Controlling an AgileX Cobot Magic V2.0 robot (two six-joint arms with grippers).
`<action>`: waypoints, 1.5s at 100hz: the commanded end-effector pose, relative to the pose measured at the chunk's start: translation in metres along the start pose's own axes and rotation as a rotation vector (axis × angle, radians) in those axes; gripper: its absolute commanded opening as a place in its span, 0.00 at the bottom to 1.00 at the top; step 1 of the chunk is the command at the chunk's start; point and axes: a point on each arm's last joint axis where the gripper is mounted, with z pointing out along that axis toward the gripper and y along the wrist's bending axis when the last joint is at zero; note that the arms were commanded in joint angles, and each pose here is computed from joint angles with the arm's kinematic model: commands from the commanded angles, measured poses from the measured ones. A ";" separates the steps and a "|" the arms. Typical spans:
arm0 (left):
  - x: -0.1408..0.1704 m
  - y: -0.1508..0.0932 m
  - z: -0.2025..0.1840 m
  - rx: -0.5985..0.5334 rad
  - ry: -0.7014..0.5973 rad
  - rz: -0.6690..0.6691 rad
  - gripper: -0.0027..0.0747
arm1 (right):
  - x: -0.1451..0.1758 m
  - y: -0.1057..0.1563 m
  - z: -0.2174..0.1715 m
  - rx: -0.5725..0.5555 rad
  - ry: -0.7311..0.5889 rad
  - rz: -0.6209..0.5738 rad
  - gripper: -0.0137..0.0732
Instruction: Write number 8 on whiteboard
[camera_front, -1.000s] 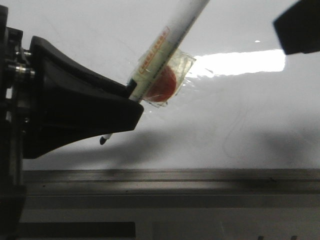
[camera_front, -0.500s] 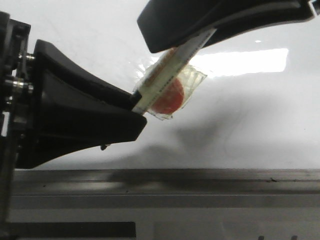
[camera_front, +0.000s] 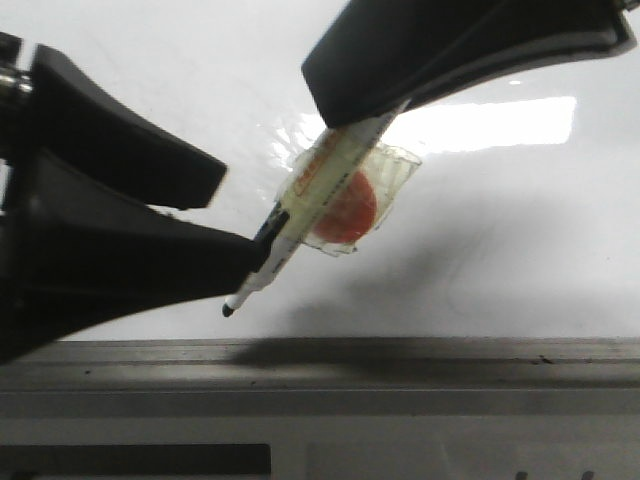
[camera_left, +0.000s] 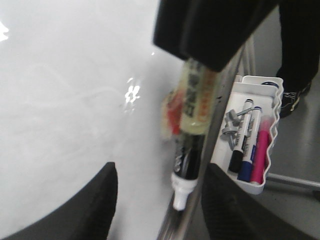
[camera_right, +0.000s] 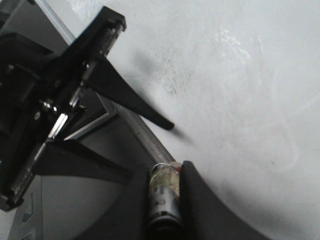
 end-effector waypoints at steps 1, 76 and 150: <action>-0.018 0.008 -0.022 -0.059 -0.057 -0.102 0.52 | -0.019 0.000 -0.007 0.004 -0.115 0.025 0.08; -0.039 0.019 -0.111 -0.205 -0.369 -0.272 0.41 | -0.087 -0.063 0.008 0.225 -0.146 0.147 0.09; -0.039 0.019 -0.111 -0.205 -0.371 -0.272 0.41 | -0.094 -0.053 0.017 0.210 -0.056 0.051 0.09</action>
